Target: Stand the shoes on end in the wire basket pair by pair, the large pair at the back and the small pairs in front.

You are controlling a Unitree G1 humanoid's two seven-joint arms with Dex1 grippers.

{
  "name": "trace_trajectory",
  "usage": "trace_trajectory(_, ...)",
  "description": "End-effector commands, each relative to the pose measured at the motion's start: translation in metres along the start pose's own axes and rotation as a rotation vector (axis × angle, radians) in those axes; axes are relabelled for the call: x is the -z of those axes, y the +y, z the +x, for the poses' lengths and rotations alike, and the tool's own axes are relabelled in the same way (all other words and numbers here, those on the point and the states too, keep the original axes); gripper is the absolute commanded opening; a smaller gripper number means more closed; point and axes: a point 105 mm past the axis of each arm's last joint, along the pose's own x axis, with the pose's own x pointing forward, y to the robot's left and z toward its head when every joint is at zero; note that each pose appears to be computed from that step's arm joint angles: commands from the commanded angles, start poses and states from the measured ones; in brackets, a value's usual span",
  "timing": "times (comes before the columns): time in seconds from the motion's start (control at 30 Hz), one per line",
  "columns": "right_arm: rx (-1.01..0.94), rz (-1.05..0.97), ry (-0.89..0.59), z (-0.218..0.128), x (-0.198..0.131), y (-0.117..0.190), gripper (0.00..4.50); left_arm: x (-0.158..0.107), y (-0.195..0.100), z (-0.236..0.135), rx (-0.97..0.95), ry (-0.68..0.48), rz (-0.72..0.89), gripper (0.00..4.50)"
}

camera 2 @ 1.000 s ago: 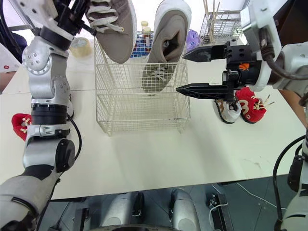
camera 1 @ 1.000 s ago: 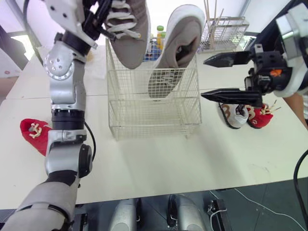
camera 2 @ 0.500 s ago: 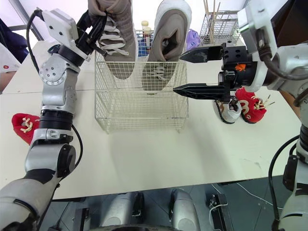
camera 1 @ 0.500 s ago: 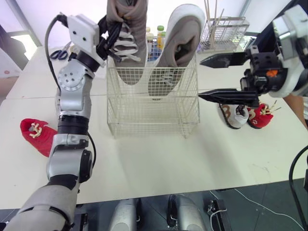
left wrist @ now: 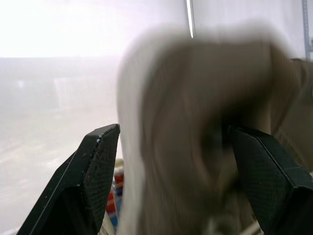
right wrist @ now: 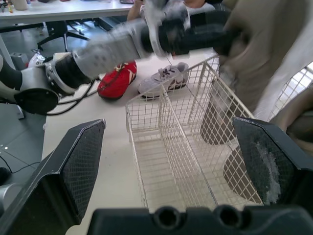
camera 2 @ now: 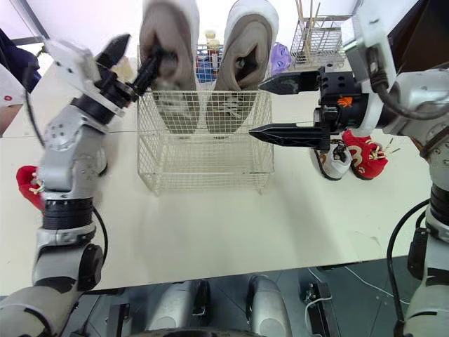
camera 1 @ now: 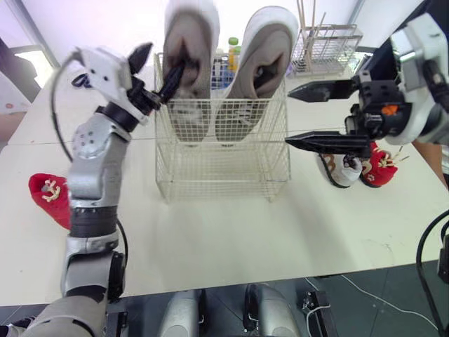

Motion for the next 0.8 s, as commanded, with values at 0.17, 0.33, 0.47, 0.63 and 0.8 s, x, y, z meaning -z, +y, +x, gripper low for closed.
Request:
trace_trajectory(0.17,-0.006,-0.026,-0.036,0.002,-0.003,-0.006,4.50,-0.040,0.001,-0.030,-0.022,0.024,-0.117,3.80)
trace_trajectory(0.33,0.090,0.009,-0.098,-0.001,-0.005,-0.028,4.50,-0.062,0.015,-0.054,-0.002,0.055,-0.288,4.32)
trace_trajectory(0.47,0.226,0.000,-0.121,-0.014,-0.007,-0.052,4.50,-0.056,-0.006,-0.074,0.136,0.196,-0.419,4.48)
trace_trajectory(0.63,0.645,-0.080,-0.089,-0.070,-0.005,-0.107,4.50,-0.014,-0.095,-0.103,0.439,0.551,-0.415,4.48)
trace_trajectory(0.8,0.915,-0.020,0.006,-0.123,0.030,-0.115,4.50,-0.011,-0.134,-0.095,0.521,0.443,-0.466,4.48)
